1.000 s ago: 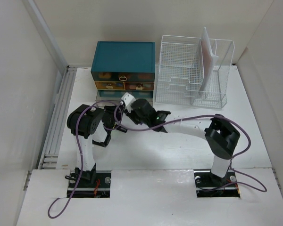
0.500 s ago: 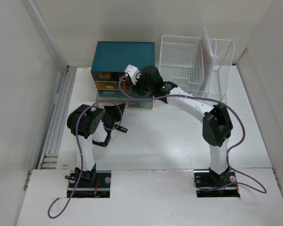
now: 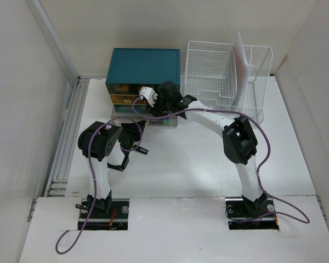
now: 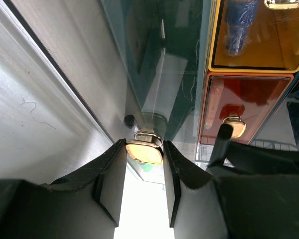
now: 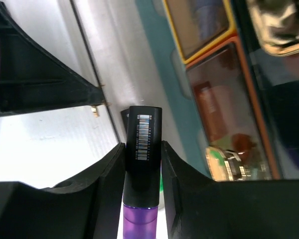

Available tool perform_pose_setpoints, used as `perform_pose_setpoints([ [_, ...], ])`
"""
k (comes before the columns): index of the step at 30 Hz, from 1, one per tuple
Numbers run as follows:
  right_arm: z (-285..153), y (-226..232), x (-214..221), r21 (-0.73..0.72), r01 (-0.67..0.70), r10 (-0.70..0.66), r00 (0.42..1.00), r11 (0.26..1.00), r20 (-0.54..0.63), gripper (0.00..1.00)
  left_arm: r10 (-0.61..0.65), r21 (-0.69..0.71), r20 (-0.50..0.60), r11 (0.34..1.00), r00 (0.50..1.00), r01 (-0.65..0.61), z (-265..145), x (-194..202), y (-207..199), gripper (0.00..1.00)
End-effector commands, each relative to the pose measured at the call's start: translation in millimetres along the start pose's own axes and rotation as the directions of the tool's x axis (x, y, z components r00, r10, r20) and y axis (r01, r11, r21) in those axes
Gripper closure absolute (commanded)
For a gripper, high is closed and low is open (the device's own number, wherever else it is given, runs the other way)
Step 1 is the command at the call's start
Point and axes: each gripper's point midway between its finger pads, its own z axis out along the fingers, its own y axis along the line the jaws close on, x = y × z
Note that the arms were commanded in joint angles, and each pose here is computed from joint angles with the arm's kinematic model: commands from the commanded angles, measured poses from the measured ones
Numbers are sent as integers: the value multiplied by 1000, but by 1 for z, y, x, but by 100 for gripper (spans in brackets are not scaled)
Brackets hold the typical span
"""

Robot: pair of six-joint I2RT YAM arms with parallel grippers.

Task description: Organize the desk

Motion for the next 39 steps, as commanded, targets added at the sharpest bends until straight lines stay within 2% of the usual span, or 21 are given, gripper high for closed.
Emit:
perform_pose_setpoints([
  [1, -5, -10, -16, 6, 28, -28, 999, 1000, 38, 62, 3, 349, 93, 936, 996, -35, -21, -22, -77, 100],
  [10, -6, -20, -19, 54, 31, -33, 999, 998, 35, 62, 3, 349, 93, 936, 996, -35, -19, -21, -76, 100],
  [11, -3, -18, -15, 50, 30, -31, 999, 998, 28, 58, 3, 349, 93, 936, 996, -35, -19, -21, -76, 100],
  [22, -1, -40, -7, 134, 121, -116, 992, 984, -44, 58, -6, 350, 90, 936, 996, -26, -19, -21, -76, 100],
  [25, -15, -34, -21, 112, 135, -137, 991, 984, 7, 58, -6, 350, 90, 936, 996, -26, -19, -21, -76, 100],
  [30, -42, 12, -43, -22, 111, -107, 985, 994, 138, 57, -5, 342, 89, 939, 996, -26, -18, -21, -73, 100],
  [34, -46, 69, -32, -144, 33, -14, 990, 989, 137, 57, -5, 342, 89, 939, 996, -26, -18, -21, -73, 100],
  [35, -42, 86, -18, -172, 8, 12, 994, 985, 112, 57, -5, 342, 89, 939, 996, -26, -18, -21, -73, 100],
  [39, -39, 122, -11, -209, -61, 84, 991, 976, 103, 57, -5, 342, 89, 939, 996, -26, -18, -21, -73, 100],
])
